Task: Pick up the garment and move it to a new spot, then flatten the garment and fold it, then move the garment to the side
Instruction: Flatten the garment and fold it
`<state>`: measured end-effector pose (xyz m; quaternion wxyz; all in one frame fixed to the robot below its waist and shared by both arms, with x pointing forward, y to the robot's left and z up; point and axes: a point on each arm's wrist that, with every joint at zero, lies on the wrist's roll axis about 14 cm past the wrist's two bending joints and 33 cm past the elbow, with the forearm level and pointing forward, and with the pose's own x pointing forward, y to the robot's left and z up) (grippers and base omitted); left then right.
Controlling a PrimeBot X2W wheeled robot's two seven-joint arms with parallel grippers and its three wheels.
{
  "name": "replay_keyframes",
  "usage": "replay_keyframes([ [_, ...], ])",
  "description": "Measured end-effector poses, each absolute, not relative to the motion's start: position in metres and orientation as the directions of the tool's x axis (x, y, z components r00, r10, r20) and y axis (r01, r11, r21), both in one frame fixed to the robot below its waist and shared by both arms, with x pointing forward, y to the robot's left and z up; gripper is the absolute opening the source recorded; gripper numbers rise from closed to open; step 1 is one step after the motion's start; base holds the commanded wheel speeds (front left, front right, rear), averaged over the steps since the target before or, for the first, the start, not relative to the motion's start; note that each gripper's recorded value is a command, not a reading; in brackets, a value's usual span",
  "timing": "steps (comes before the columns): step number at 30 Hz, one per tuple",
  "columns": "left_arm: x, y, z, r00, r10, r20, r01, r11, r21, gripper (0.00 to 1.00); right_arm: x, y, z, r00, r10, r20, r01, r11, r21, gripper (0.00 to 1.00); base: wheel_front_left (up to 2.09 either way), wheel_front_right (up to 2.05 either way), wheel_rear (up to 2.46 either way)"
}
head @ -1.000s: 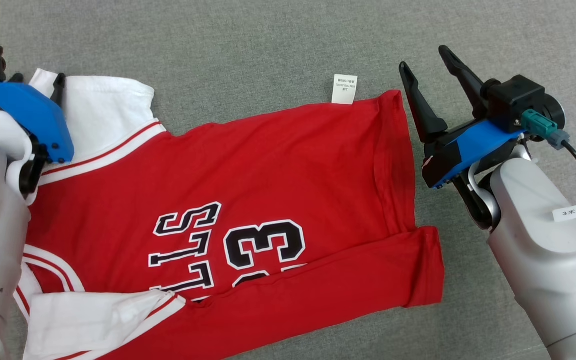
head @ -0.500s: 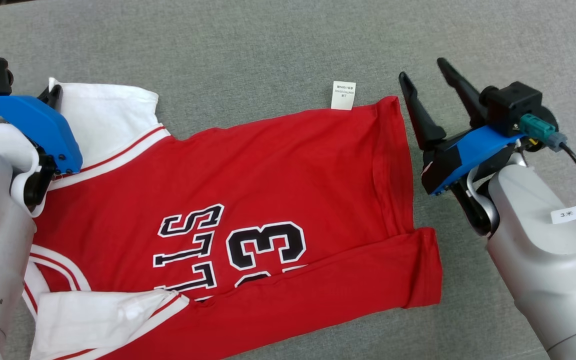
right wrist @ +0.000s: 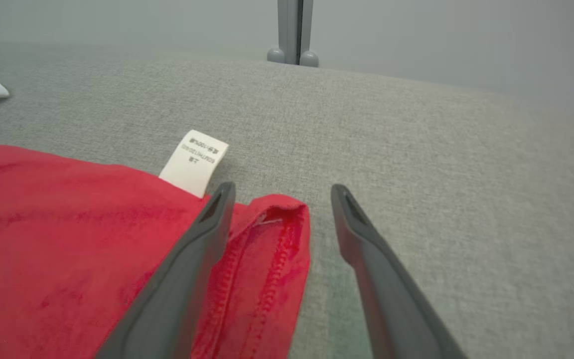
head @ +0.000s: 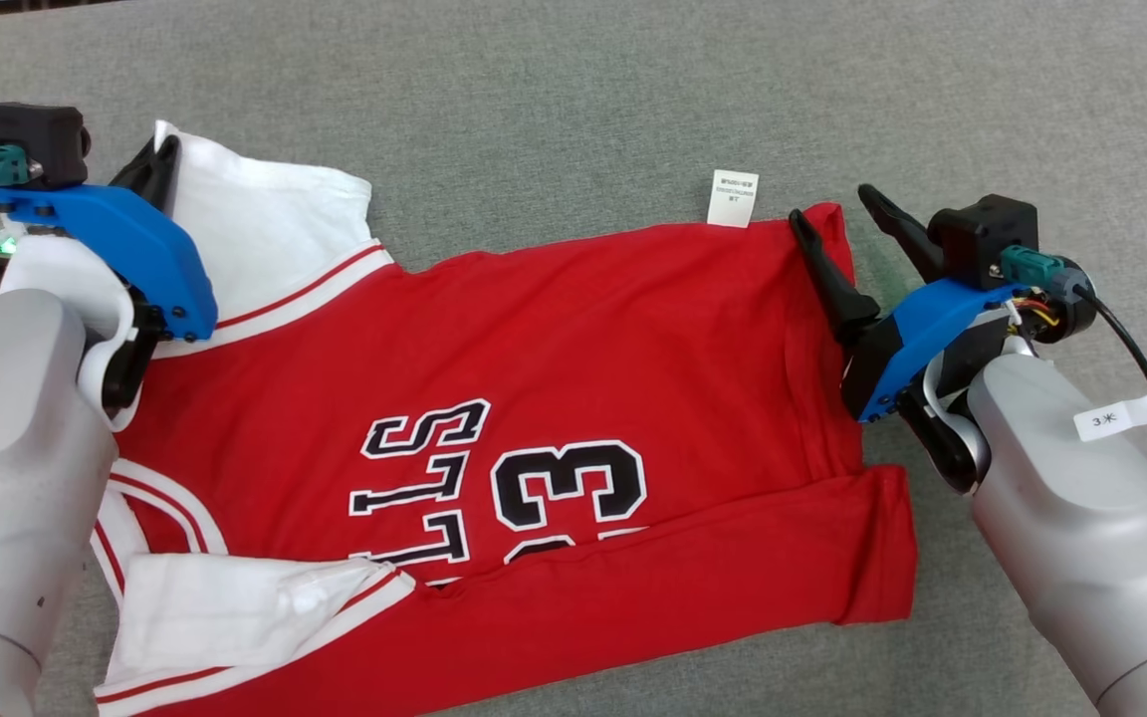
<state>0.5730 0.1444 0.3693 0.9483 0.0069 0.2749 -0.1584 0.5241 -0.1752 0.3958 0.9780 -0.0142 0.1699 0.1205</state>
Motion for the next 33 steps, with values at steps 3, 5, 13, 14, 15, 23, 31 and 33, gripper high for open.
replay_keyframes([
  [3, 0.572, 0.141, 0.372, 0.804, -0.307, -0.509, 0.314, 0.946, -0.075, 0.0, 0.523, -0.175, 0.389, 0.903, 0.229, -0.363, -0.238, 0.971, 0.019, 1.0, 0.0, 0.0, 0.0],
  [5, 0.572, 0.14, 0.373, 0.808, -0.311, -0.501, 0.318, 0.945, -0.075, 0.0, 0.522, -0.175, 0.384, 0.896, 0.226, -0.381, -0.234, 0.972, 0.026, 1.0, 0.0, 0.0, 0.0],
  [13, 0.571, 0.137, 0.38, 0.818, -0.326, -0.473, 0.331, 0.941, -0.075, 0.0, 0.524, -0.172, 0.37, 0.869, 0.23, -0.439, -0.246, 0.969, 0.021, 1.0, 0.0, 0.0, 0.0],
  [14, 0.571, 0.137, 0.38, 0.819, -0.327, -0.471, 0.333, 0.94, -0.075, 0.0, 0.525, -0.171, 0.369, 0.866, 0.23, -0.443, -0.244, 0.969, 0.026, 1.0, 0.0, 0.0, 0.0],
  [15, 0.571, 0.137, 0.381, 0.821, -0.328, -0.467, 0.334, 0.94, -0.075, 0.0, 0.525, -0.171, 0.368, 0.861, 0.231, -0.453, -0.243, 0.969, 0.031, 0.49, 0.0, 0.0, 0.0],
  [23, 0.571, 0.137, 0.402, 0.858, -0.336, -0.387, 0.327, 0.941, -0.093, 0.0, 0.525, -0.167, 0.374, 0.86, 0.25, -0.445, -0.261, 0.965, 0.037, 0.0, 0.0, 0.0, 0.0],
  [31, 0.548, 0.136, 0.43, 0.896, -0.35, -0.271, 0.33, 0.936, -0.118, 0.0, 0.514, -0.168, 0.4, 0.89, 0.27, -0.368, -0.28, 0.96, 0.027, 0.0, 0.0, 0.0, 0.0],
  [33, 0.539, 0.135, 0.435, 0.9, -0.358, -0.25, 0.336, 0.933, -0.129, 0.0, 0.51, -0.167, 0.406, 0.895, 0.276, -0.35, -0.284, 0.958, 0.03, 0.0, 0.0, 0.0, 0.0],
])
